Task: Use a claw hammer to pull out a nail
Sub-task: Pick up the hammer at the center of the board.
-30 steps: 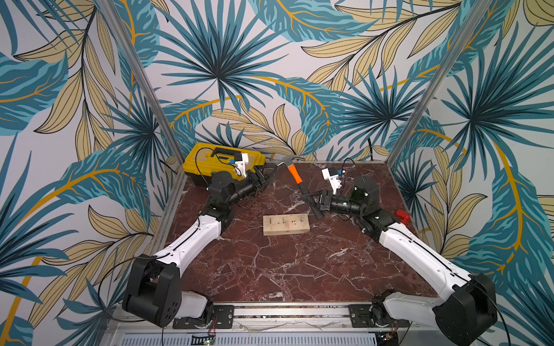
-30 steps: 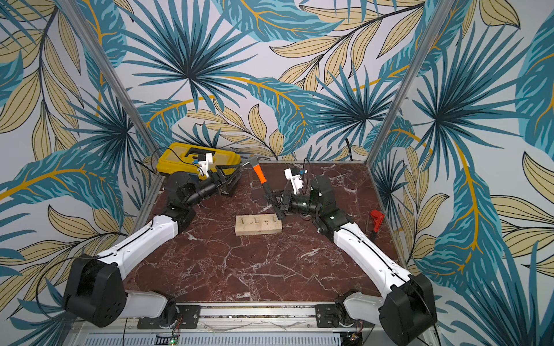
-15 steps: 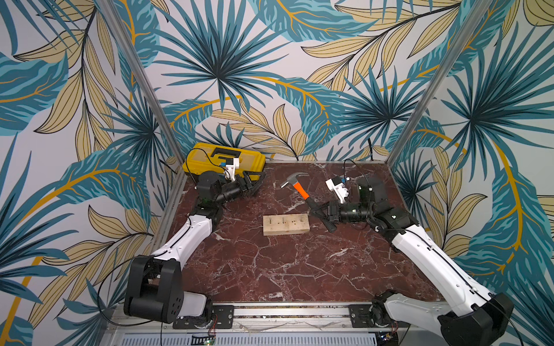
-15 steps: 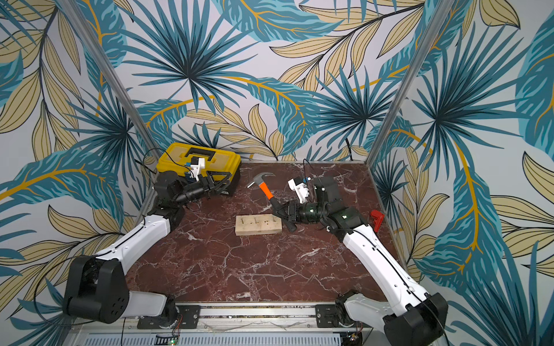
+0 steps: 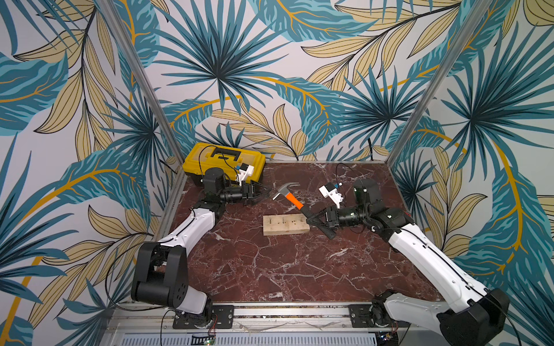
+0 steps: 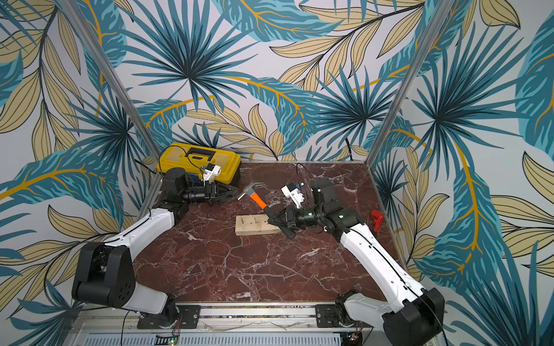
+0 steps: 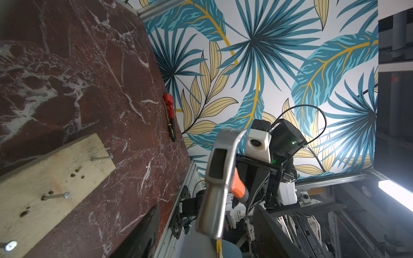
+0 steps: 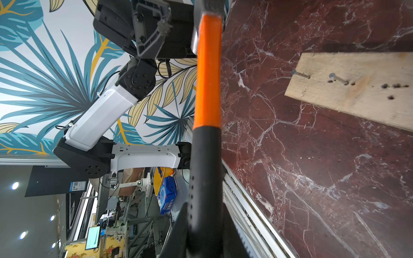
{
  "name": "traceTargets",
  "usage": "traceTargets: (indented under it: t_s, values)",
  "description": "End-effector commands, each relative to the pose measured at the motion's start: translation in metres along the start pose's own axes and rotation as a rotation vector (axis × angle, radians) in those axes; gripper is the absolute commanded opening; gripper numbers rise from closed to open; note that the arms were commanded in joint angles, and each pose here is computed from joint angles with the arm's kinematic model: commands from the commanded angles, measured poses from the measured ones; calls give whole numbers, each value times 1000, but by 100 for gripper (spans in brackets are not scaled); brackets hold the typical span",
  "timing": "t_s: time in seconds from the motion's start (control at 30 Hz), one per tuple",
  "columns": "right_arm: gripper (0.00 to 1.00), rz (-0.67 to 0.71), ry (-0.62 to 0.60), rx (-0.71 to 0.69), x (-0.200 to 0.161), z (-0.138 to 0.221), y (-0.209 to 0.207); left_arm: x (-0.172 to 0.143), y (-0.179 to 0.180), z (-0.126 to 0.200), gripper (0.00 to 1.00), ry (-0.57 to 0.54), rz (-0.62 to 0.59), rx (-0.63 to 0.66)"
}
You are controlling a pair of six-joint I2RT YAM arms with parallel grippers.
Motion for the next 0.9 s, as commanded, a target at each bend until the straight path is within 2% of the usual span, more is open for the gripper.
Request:
traceTargets:
  t_s: [0.0,0.17,0.5,0.87]
  values:
    - [0,155,7,127,11,-3,23,-5,-11,-1,69,64,-54,-36]
    - [0,157,34,157,11,-12,23,-9,-16,-7,68,111,-46,-54]
    - [0,163,60,181,12,-17,22,-14,-17,-24,50,181,-44,-75]
    - [0,164,77,189,10,-19,20,-12,-29,-26,16,211,-61,-94]
Point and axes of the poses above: each gripper's point midway between its finger pads, its own z axis back along the fingers, its own y axis along the line the jaws close on, x = y × z, the point moved 8 cm from there along z, back along the fingers, and after that the axes turned 6 degrees about z, right-handed, at the moved point
